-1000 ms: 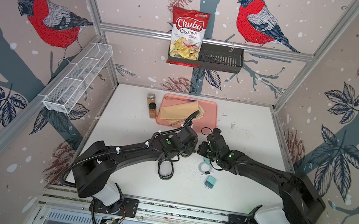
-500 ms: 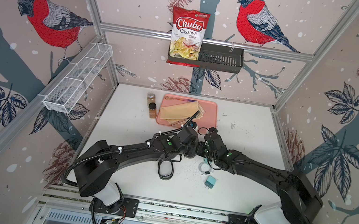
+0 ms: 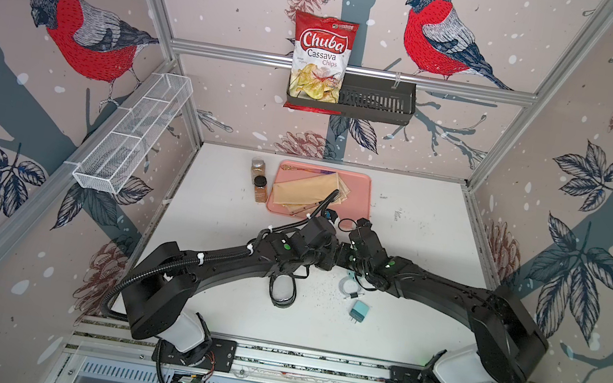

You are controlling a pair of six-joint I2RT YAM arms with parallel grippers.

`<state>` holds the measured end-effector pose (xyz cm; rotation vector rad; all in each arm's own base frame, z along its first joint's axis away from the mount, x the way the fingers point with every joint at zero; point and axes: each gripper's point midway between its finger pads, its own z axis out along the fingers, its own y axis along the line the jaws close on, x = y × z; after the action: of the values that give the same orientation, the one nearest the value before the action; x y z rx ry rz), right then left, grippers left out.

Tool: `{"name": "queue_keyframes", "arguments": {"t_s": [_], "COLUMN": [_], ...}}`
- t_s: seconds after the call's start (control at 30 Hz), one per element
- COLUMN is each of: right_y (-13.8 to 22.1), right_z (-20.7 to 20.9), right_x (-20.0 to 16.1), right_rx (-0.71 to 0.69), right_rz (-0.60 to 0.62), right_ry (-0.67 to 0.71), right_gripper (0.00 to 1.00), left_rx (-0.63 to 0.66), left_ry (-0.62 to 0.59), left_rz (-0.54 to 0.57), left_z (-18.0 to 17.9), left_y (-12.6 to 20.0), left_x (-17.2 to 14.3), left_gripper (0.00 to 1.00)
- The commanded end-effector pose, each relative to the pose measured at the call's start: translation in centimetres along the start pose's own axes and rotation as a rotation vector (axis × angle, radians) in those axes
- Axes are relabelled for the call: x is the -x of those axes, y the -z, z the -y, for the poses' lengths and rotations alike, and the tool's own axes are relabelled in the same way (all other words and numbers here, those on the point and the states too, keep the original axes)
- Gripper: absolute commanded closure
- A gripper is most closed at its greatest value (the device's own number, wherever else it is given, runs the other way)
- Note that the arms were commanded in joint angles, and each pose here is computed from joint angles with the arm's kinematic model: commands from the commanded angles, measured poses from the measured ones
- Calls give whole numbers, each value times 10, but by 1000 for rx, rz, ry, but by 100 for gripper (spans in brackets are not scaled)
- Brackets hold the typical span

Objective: Pack away charging kits
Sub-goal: Place the charging cable in the storage bag.

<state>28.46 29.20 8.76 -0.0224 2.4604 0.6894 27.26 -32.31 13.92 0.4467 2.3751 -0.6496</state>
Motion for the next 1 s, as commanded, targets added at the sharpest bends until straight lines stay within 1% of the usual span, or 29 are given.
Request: {"name": "queue_keyframes", "arguments": {"t_s": [0.0,0.13,0.2,0.3,0.43,0.63,0.77,0.87,0.93,0.97], "right_y": [5,7,8,12,15,3,2,6,11,13], "right_z": [0,3,-11,-30,-43,-32,-23,-17,-14,-12], "right_x": [9,7,7,10,16,6,2,3,4,5], "right_rx": [24,60,132,181,144,86,59,42,36,31], "right_rz": [43,27,20,29,62,52,56,76,92,101], "right_ry": [-21,-130,-166,-195,-200,-233,-245,-243,-240,-237], "right_gripper": [99,98,99,100,100,100,100,90,81,74], "left_rx": [-52,-68,-87,-99,-112,-144,-158,-173,-173,-172], "left_ry": [1,9,11,16,20,25,30,43,47,50], "left_rz": [42,41,36,25,24,38,47,51,51,50], "left_z": [10,12,15,17,19,24,25,24,23,23], "left_y": [4,5,4,1,2,9,11,13,13,13], "left_x": [10,9,8,6,5,7,8,9,9,9], "left_gripper": [100,100,100,100,100,100,100,100,100,100]}}
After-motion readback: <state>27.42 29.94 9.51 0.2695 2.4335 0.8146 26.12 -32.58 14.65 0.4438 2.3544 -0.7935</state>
